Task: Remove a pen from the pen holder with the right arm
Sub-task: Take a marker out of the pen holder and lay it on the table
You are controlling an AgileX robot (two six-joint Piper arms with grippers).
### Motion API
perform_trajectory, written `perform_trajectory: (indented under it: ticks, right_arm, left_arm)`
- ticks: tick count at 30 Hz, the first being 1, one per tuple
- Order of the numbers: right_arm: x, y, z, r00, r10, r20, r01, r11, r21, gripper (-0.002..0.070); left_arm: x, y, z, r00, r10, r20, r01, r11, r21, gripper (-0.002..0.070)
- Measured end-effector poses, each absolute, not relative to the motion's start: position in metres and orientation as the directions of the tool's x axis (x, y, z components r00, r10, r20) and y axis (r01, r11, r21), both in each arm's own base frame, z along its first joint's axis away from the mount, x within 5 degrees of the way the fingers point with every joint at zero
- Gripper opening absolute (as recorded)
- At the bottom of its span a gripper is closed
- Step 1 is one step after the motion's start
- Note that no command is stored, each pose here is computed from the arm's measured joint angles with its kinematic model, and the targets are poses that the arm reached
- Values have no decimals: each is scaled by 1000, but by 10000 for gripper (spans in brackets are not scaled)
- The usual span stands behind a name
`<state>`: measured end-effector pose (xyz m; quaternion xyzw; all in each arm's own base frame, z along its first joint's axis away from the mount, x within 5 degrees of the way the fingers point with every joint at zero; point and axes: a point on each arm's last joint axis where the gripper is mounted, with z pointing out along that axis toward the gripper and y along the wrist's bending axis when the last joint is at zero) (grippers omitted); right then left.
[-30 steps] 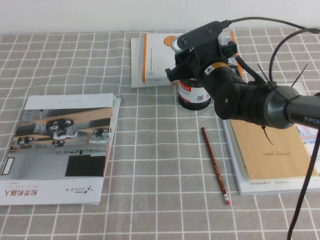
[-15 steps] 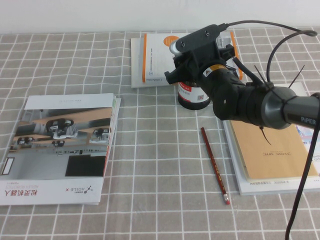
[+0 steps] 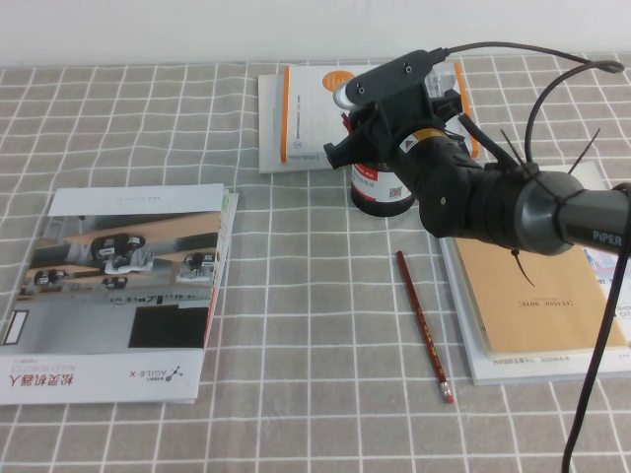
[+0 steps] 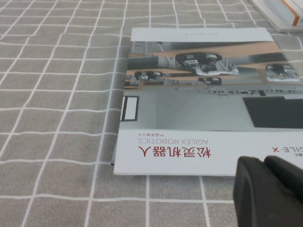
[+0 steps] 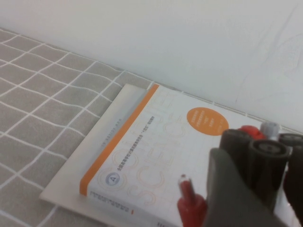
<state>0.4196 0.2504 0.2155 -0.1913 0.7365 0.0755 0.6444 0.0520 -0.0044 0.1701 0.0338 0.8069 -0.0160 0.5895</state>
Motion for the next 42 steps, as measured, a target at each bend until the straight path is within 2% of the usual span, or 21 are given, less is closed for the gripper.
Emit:
perform_trajectory:
  ticks: [8,18,23,35,42]
  right_arm:
    - [419,251,215,-103,-187,-977,-383,914,-135,155]
    - [419,251,215,-102,-189,-977,-383,914,-136,143]
    - [419,251,215,-102,-189,-977,-383,914,-136,110]
    - [419,251,216,-112,-186,-976,-387,913,-130,107]
    - [414,249,236,-94,-169,-981,-393,912,-120,107]
  left_arm:
    - [52,-4,170,-303,36,-952,73,997,14,-3]
    - [52,-4,170,-303,36,-952,73,997,14,-3]
    - [52,-4,170,-303,36,-952,73,997,14,-3]
    - [52,-4,170,-303,36,-952,73,997,14,-3]
    - [52,-4,170,-303,36,-952,73,997,14,-3]
